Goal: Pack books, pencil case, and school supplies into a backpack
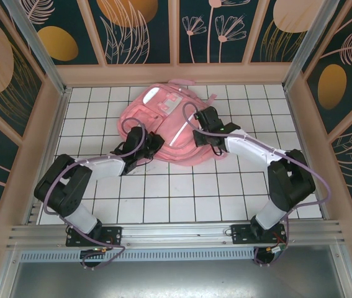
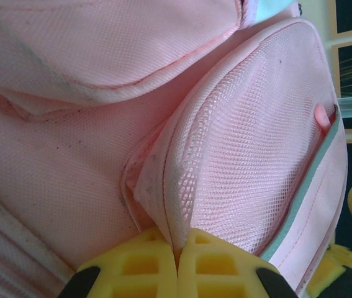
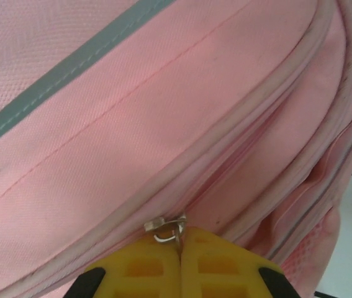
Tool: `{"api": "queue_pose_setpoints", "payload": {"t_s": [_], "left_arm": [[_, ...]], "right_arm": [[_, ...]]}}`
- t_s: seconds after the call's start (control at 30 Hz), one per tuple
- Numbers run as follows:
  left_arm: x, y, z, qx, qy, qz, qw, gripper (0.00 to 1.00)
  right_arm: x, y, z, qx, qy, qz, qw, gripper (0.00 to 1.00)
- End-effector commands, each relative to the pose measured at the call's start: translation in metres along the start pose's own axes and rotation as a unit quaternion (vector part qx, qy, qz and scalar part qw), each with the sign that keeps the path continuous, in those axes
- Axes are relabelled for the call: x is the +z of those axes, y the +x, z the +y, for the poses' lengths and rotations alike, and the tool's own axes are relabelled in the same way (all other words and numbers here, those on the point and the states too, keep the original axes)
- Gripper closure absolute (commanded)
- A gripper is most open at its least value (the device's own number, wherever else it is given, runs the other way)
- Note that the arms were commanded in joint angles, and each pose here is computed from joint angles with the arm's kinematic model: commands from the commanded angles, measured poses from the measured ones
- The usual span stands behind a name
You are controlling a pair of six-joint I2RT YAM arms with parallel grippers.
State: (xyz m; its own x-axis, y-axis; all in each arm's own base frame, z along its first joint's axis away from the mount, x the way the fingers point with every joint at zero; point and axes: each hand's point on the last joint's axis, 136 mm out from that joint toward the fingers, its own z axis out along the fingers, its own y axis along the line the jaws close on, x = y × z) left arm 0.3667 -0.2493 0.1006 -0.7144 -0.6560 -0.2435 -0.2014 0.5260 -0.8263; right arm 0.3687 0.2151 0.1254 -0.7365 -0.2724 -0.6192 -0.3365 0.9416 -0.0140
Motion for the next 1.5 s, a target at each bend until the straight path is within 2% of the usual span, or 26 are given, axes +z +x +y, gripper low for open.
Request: {"api": "queue_pose_setpoints", "payload": {"t_s": [0.0, 0.17, 0.3, 0.4, 0.47, 0.53, 0.63, 0.67, 0.73, 0.8, 0.9, 1.1, 1.47], "left_arm": [[-0.012, -0.021, 0.023, 0.050, -0.064, -0.034, 0.996, 1.00], [-0.012, -0.032, 0.010, 0.091, -0.076, -0.042, 0.992, 1.00], [-0.007, -0.046, -0.004, 0.114, -0.083, -0.054, 0.989, 1.00], [-0.003, -0.058, -0.010, 0.124, -0.092, -0.062, 0.986, 0.98], [-0.007, -0.064, -0.005, 0.129, -0.111, -0.072, 0.983, 0.85], [-0.017, -0.070, -0.003, 0.129, -0.127, -0.088, 0.980, 0.63], [-0.033, -0.065, 0.009, 0.115, -0.145, -0.087, 0.979, 0.50], [-0.036, -0.059, 0.013, 0.110, -0.143, -0.078, 0.981, 0.49], [-0.041, -0.044, 0.020, 0.084, -0.128, -0.054, 0.987, 0.48], [-0.042, -0.029, 0.018, 0.053, -0.091, -0.031, 0.994, 0.48], [-0.042, -0.008, 0.009, 0.019, -0.046, -0.006, 0.999, 0.46], [-0.038, 0.013, -0.007, -0.007, -0.013, 0.007, 1.000, 0.45], [-0.031, 0.021, -0.005, -0.031, 0.001, 0.020, 0.999, 0.45]], "right_arm": [[-0.019, -0.009, -0.018, 0.019, 0.048, -0.014, 0.999, 1.00], [-0.051, 0.037, 0.014, 0.005, -0.001, 0.032, 0.999, 1.00], [-0.077, 0.066, 0.063, -0.002, -0.104, 0.067, 0.992, 1.00], [-0.084, 0.074, 0.094, -0.012, -0.153, 0.070, 0.986, 1.00], [-0.080, 0.069, 0.105, -0.008, -0.168, 0.062, 0.984, 1.00], [-0.073, 0.062, 0.108, -0.002, -0.162, 0.057, 0.985, 1.00], [-0.064, 0.051, 0.088, 0.026, -0.101, 0.045, 0.994, 1.00], [-0.063, 0.050, 0.080, 0.037, -0.088, 0.044, 0.994, 0.96], [-0.058, 0.049, 0.060, 0.052, -0.065, 0.039, 0.996, 0.71], [-0.054, 0.047, 0.049, 0.043, -0.054, 0.033, 0.997, 0.59], [-0.041, 0.042, 0.041, 0.033, -0.061, 0.043, 0.997, 0.54], [-0.024, 0.036, 0.049, -0.011, -0.085, 0.057, 0.995, 0.56], [-0.002, 0.040, 0.051, -0.026, -0.075, 0.077, 0.994, 0.75]]}}
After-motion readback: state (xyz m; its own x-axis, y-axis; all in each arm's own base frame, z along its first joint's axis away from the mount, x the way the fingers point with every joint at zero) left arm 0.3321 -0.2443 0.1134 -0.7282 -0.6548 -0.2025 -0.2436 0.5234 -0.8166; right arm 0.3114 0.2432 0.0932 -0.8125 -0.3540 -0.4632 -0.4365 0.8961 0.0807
